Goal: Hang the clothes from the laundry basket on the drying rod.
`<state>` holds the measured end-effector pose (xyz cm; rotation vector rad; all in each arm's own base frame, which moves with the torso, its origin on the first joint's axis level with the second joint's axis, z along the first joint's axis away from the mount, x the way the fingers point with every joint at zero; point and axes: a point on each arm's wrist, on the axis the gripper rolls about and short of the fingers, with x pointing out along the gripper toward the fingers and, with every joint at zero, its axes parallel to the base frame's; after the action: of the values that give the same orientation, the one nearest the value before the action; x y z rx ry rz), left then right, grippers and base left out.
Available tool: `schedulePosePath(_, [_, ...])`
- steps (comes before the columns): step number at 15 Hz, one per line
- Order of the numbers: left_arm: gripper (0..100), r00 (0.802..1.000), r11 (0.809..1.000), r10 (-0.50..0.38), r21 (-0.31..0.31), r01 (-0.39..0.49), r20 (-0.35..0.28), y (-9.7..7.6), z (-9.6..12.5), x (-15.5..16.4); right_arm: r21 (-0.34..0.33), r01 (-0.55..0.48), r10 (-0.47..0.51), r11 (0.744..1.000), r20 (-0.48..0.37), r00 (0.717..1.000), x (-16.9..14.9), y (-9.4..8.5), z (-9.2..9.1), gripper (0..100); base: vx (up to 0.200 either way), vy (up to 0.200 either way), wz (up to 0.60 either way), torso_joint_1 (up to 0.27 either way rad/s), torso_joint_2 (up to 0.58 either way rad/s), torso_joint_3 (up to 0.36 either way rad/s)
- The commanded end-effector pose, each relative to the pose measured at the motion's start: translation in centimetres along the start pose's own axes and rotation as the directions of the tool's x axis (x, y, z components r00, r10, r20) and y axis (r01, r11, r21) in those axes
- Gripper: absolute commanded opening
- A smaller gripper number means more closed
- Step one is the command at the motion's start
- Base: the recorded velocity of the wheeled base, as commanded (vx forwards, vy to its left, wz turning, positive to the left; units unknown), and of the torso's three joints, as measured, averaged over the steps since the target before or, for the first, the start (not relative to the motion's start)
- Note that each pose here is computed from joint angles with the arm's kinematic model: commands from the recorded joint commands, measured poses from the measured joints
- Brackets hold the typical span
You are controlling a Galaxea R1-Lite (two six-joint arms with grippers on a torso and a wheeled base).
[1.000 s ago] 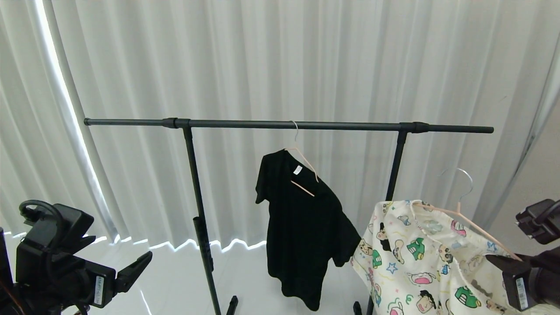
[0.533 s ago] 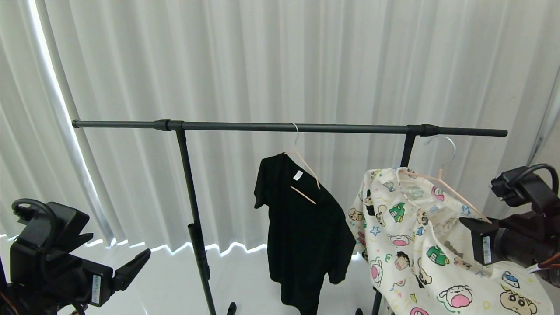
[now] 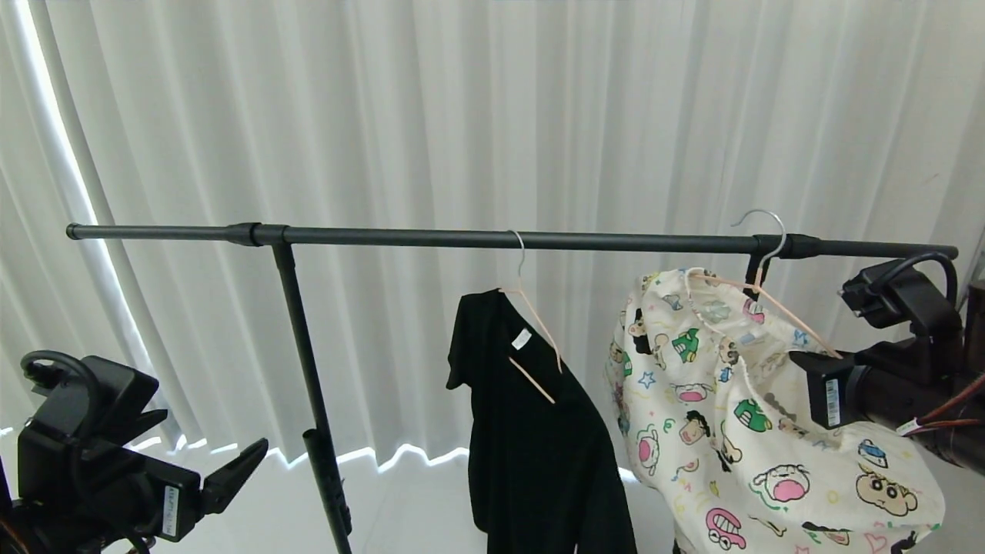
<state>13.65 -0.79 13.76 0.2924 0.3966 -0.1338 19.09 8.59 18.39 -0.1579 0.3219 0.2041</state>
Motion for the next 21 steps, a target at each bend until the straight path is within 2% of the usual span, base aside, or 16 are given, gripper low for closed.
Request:
schedulePosePath(1, [100, 1.000, 1.000, -0.004, 0.002, 0.004, -0.001, -0.1, 0.0, 0.0, -0.002, 0.000, 0.000, 1.000, -0.008, 1.000, 0.3, 0.1, 0.0, 0, 0.200, 0.000, 0.00, -0.002, 0.00, 0.007])
schedulePosePath(7, [100, 0.999, 0.999, -0.029, 0.014, 0.029, 0.012, -0.5, 0.1, -0.1, -0.004, -0.001, 0.001, 1.000, -0.039, 0.999, 2.6, 0.6, 0.3, 0, 0.033, 0.000, 0.00, 0.000, 0.00, 0.000])
schedulePosePath(11, [100, 0.999, 0.999, -0.031, 0.015, 0.031, 0.017, -0.5, 0.2, -0.2, 0.001, 0.036, -0.036, 0.999, -0.094, 0.995, 6.1, 0.3, 0.2, 0, 0.000, 0.000, 0.00, 0.000, 0.00, 0.000])
schedulePosePath(13, [100, 0.999, 1.000, -0.022, 0.016, 0.021, 0.050, -0.3, 0.8, -0.4, 0.006, 0.054, -0.053, 0.998, -0.107, 0.993, 8.1, 0.1, 0.2, 0, 0.000, 0.000, 0.00, 0.000, 0.00, 0.000])
schedulePosePath(17, [100, 0.997, 1.000, -0.011, 0.019, 0.009, 0.077, -0.3, 0.9, -1.0, -0.005, 0.036, -0.037, 0.999, -0.161, 0.986, 9.6, 0.6, -1.0, 0, 0.000, 0.000, 0.00, 0.000, 0.00, 0.000])
schedulePosePath(21, [100, 0.997, 1.000, -0.011, 0.020, 0.010, 0.075, -0.3, 0.9, -1.0, -0.005, 0.033, -0.034, 0.999, -0.166, 0.986, 9.7, 0.7, -1.2, 0, 0.000, 0.000, 0.00, 0.000, 0.00, 0.000])
